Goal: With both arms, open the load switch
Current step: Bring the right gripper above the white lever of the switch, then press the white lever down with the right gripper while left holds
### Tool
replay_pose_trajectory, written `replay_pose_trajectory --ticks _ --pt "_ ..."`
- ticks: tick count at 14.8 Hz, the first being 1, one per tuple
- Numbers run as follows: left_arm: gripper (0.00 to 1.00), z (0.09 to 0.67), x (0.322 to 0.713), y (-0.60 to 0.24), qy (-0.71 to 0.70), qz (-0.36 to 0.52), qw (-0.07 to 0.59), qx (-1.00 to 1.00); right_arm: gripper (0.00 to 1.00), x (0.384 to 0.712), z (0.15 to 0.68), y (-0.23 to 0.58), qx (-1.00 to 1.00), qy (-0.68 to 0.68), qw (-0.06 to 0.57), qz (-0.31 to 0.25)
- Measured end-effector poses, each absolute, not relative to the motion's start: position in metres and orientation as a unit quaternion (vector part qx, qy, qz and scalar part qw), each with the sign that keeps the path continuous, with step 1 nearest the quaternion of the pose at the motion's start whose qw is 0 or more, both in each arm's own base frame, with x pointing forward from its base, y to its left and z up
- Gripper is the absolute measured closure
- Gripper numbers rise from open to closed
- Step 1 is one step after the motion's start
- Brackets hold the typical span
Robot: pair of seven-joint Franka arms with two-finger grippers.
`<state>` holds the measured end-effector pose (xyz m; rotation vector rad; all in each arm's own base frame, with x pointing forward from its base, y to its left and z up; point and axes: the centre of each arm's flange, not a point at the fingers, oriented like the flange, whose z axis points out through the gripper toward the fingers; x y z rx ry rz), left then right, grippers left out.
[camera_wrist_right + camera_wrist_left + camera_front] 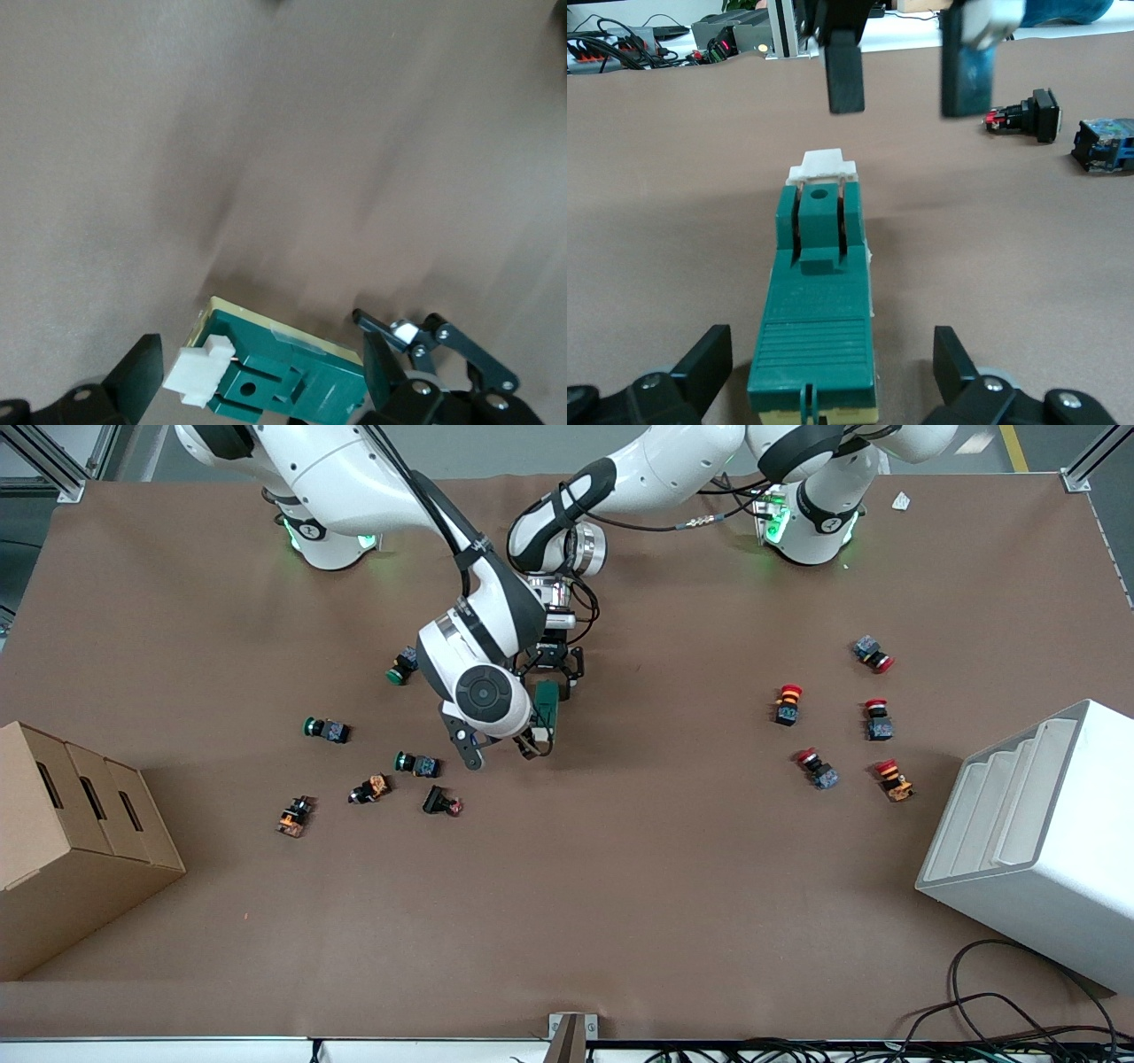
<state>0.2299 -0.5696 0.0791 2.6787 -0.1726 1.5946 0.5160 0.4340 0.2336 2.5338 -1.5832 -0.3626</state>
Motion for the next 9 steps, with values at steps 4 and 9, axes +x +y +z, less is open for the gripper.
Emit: replay_pose_trajectory --ticks 4,9 --pt "0.00 0.079 0.231 -0.569 -0.055 0.512 0.009 0.857 0.00 0.511 0.216 0.443 0.834 -0.536 0.062 -0.113" --pt "0.00 0.078 0.234 -0.567 -0.052 0.516 0.004 0.855 0.00 0.504 0.200 0.451 0.836 -0.533 0.068 -0.110"
